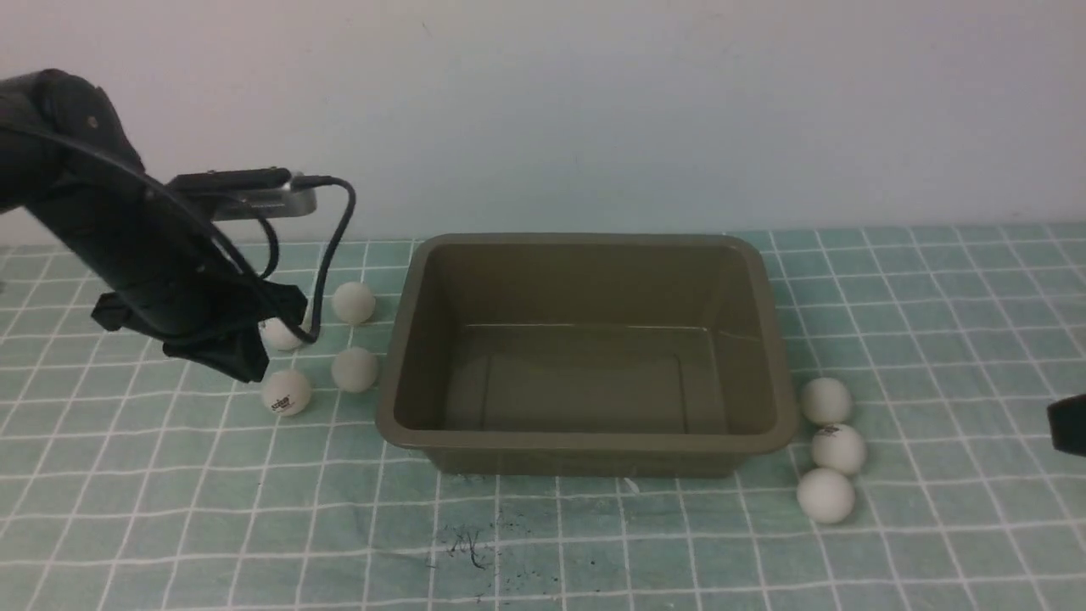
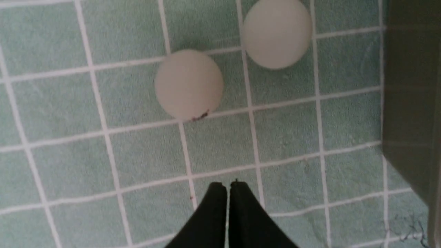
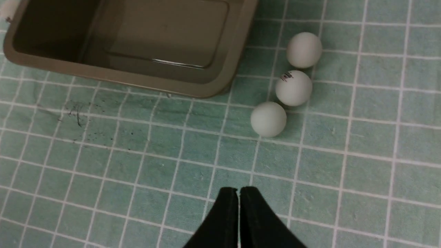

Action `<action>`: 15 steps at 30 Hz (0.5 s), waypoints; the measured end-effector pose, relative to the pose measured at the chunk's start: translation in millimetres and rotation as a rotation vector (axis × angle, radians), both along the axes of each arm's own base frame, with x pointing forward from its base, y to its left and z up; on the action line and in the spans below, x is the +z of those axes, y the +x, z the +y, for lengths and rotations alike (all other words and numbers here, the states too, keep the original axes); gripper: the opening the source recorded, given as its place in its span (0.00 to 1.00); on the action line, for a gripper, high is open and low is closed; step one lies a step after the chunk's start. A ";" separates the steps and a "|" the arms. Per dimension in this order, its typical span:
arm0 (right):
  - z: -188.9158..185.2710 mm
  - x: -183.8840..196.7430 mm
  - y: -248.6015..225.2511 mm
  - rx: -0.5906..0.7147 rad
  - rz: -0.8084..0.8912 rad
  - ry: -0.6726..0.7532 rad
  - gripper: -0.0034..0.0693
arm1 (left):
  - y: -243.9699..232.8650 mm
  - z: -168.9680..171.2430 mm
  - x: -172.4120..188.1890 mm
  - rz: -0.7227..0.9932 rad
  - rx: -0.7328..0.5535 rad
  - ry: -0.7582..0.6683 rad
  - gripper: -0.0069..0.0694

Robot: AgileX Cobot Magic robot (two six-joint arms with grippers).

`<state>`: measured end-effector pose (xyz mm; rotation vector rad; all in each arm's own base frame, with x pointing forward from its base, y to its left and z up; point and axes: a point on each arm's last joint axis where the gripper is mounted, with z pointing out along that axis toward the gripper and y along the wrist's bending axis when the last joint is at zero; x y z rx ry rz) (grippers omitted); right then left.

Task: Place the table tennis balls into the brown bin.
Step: 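Reach for and grasp a ping pong ball on the table beside the basket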

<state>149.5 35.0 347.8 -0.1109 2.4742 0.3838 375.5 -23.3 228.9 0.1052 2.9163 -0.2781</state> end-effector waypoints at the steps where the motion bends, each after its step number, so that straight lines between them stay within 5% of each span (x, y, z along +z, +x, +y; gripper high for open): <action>1: -0.6 0.2 0.1 -0.005 0.000 -0.005 0.05 | 3.7 -1.1 -2.9 0.006 -0.003 -0.001 0.08; 7: -3.2 0.5 0.4 -0.032 0.002 -0.022 0.05 | 29.3 -5.3 -26.6 0.054 -0.045 0.004 0.13; 15: -4.8 0.5 1.2 -0.059 0.001 -0.023 0.07 | 41.6 -1.7 -48.8 0.072 -0.079 0.058 0.54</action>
